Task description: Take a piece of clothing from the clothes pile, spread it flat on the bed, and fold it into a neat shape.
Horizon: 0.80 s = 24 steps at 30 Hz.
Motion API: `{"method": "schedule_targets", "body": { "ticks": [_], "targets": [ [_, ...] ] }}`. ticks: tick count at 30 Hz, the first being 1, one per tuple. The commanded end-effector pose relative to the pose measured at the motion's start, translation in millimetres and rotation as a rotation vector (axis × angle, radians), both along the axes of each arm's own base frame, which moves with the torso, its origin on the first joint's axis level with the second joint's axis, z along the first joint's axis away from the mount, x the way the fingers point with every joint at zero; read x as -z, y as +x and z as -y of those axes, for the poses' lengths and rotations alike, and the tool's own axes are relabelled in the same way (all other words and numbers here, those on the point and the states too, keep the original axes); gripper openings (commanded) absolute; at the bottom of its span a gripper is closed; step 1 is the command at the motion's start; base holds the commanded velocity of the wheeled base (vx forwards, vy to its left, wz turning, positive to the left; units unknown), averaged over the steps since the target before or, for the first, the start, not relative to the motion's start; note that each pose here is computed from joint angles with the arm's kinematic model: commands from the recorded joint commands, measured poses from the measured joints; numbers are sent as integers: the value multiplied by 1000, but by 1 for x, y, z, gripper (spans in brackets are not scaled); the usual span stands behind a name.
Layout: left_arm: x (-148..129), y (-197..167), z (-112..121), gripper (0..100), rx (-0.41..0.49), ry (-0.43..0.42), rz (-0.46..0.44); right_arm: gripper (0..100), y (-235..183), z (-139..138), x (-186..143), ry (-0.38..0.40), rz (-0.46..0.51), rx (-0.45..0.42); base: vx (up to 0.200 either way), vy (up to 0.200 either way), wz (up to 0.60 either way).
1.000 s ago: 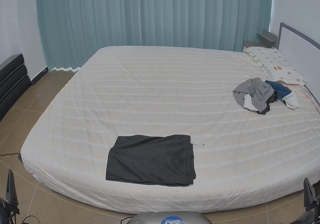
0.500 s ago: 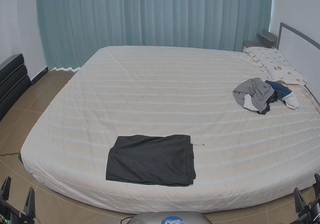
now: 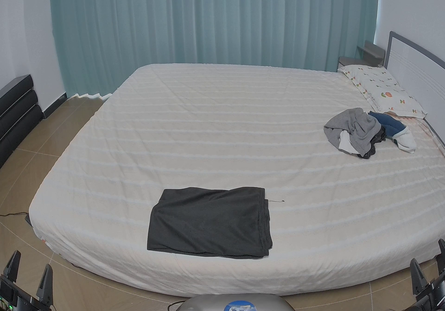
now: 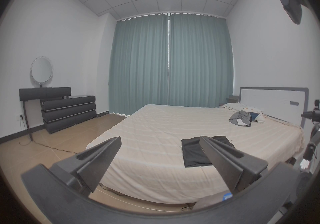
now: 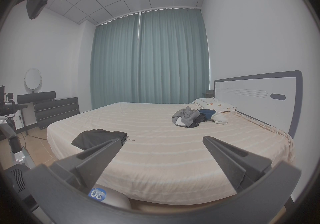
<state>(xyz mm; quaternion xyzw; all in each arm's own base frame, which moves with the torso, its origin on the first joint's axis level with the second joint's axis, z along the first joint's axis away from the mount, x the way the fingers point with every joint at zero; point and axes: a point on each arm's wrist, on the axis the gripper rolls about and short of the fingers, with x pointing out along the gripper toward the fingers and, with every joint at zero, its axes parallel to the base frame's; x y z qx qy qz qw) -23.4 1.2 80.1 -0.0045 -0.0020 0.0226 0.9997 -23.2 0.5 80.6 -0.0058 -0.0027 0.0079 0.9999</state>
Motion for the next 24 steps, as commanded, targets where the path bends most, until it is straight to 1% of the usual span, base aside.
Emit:
{"method": "schedule_targets", "body": {
  "ticks": [1, 2, 24],
  "targets": [
    [5, 0, 1, 100, 38, 24, -12, 100, 0, 0, 5, -2, -5, -1, 0, 0, 0],
    [5, 0, 1, 100, 39, 12, -12, 100, 0, 0, 5, -2, -5, -1, 0, 0, 0],
    [5, 0, 1, 100, 41, 14, -10, 100, 0, 0, 5, -2, -5, -1, 0, 0, 0]
  ]
}}
